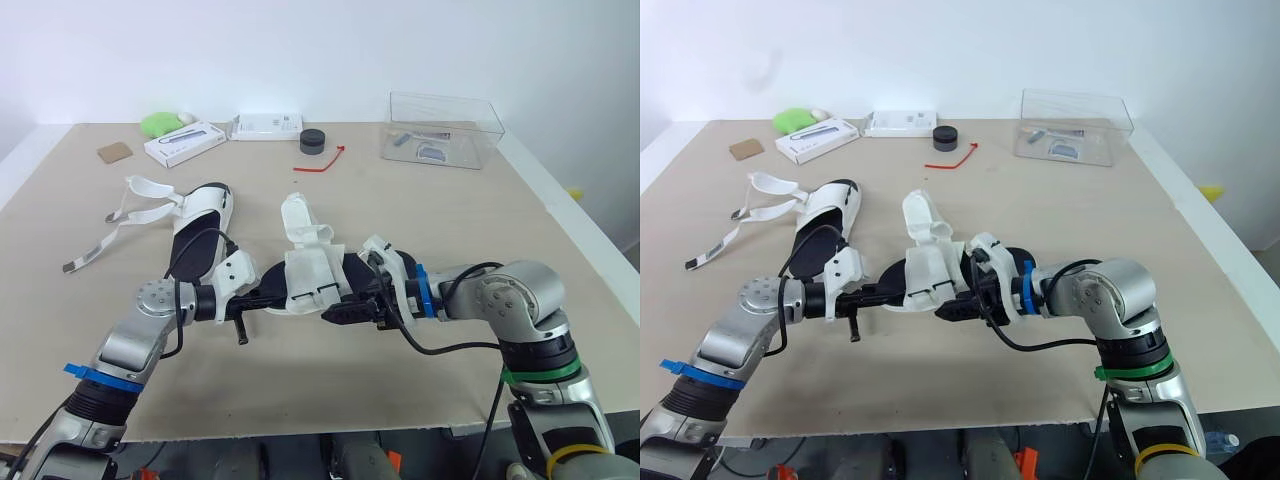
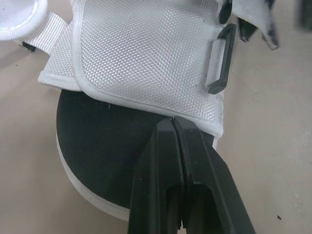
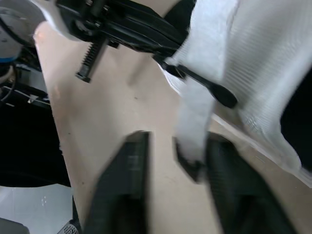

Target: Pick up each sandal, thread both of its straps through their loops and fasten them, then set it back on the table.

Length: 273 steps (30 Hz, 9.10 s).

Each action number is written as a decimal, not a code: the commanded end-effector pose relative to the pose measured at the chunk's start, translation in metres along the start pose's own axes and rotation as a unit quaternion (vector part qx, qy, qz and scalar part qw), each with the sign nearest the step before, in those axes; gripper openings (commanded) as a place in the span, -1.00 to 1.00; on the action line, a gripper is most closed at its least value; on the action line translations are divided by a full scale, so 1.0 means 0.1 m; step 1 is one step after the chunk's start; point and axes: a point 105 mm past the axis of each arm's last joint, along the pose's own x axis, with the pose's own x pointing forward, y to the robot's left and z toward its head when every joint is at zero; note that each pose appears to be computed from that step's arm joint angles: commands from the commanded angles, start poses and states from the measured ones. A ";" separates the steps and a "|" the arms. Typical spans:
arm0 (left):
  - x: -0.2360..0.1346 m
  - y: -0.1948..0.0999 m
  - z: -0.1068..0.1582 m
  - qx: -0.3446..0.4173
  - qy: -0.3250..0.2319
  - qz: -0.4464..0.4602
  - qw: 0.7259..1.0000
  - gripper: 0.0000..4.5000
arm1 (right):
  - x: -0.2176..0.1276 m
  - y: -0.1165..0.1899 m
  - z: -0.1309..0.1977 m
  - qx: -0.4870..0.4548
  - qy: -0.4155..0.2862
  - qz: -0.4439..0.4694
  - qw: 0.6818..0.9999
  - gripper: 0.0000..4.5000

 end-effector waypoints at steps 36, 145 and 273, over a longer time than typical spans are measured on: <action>0.08 -0.03 -0.07 -0.002 0.009 -0.007 1.000 -1.00 | -0.31 0.60 -0.38 -0.034 0.129 0.128 0.983 -0.98; 0.11 -0.02 -0.07 -0.009 0.006 -0.009 1.000 -1.00 | 0.08 0.21 -0.10 -0.874 -0.060 0.063 0.477 -0.04; 0.08 -0.11 -0.08 0.020 0.010 -0.020 1.000 -1.00 | 0.32 -0.21 1.58 0.101 -0.143 0.083 0.981 0.97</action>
